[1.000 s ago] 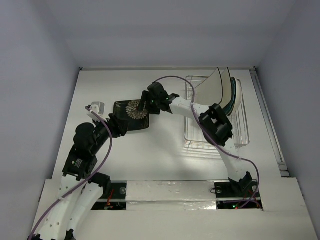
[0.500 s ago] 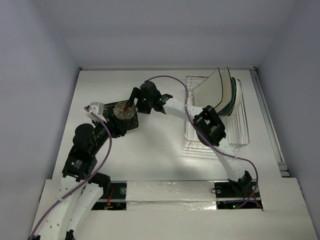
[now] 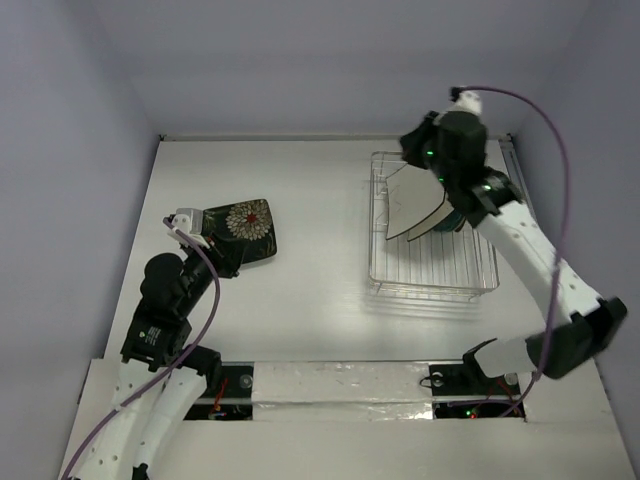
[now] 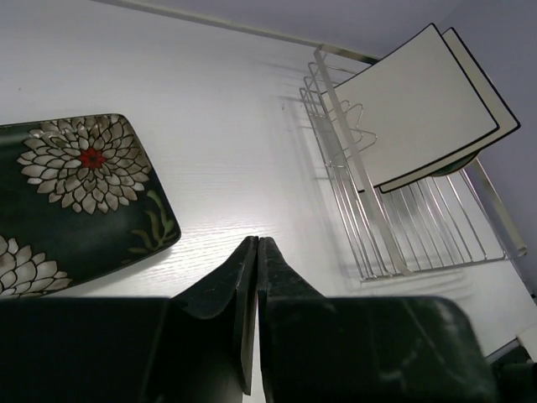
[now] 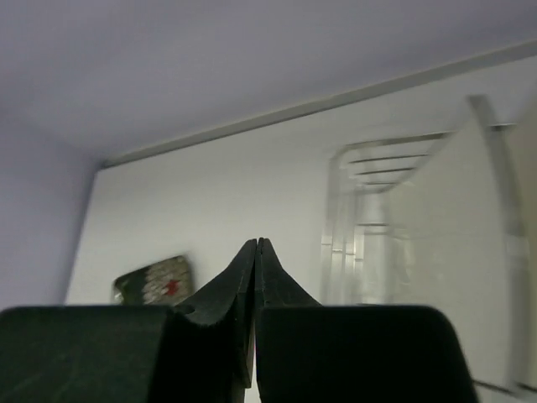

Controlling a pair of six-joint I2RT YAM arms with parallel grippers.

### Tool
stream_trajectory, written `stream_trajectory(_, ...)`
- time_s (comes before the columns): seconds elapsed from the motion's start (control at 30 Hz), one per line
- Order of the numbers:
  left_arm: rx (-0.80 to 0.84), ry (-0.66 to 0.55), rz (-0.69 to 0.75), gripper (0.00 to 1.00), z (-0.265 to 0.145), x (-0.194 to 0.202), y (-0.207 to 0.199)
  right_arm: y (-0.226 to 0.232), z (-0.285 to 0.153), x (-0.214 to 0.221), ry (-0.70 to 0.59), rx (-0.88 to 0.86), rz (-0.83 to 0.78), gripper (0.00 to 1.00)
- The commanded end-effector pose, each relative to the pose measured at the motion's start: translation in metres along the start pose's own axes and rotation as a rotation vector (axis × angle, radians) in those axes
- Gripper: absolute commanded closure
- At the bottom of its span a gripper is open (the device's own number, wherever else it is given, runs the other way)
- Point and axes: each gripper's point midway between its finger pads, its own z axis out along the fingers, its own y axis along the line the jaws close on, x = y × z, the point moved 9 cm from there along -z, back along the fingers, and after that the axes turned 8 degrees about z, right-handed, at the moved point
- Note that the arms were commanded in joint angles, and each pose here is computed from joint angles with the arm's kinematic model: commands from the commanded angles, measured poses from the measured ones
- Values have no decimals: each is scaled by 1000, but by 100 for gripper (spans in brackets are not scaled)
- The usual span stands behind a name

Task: Unload the plates from the dish rack

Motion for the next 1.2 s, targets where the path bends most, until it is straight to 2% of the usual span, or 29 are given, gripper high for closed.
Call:
stream_trajectory(0.0,16,-69,7,100,-4,-15,-5,-67,-27,1,44,257,-157,96)
stream_trajectory(0.03,13,-62,8,100,-2,-14,-4,-73,-32,-4,39,270,-177,92)
stream_trajectory(0.1,18,-57,8,94,-1,-13,-5,-84,-39,-16,29,310,-181,65)
stream_trajectory(0.17,21,-52,6,83,0,-13,-5,-95,-38,-22,32,369,-210,45)
stream_trajectory(0.2,22,-53,6,74,0,-13,-5,-99,-32,-26,38,394,-217,41)
stream_trajectory(0.3,30,-58,9,63,-1,-13,-5,-115,-24,-35,66,405,-211,41)
stream_trajectory(0.57,35,-57,10,60,0,-12,-6,-149,13,-25,197,450,-214,40)
stream_trajectory(0.7,37,-53,10,60,0,-12,-6,-157,28,-19,245,438,-205,46)
stream_trajectory(0.97,39,-52,9,59,1,-12,-6,-165,47,-7,295,438,-199,69)
stream_trajectory(1.1,42,-56,9,59,0,-12,-6,-163,45,-13,280,446,-202,94)
stream_trajectory(1.17,42,-53,9,59,1,-12,-6,-156,39,-22,249,445,-206,99)
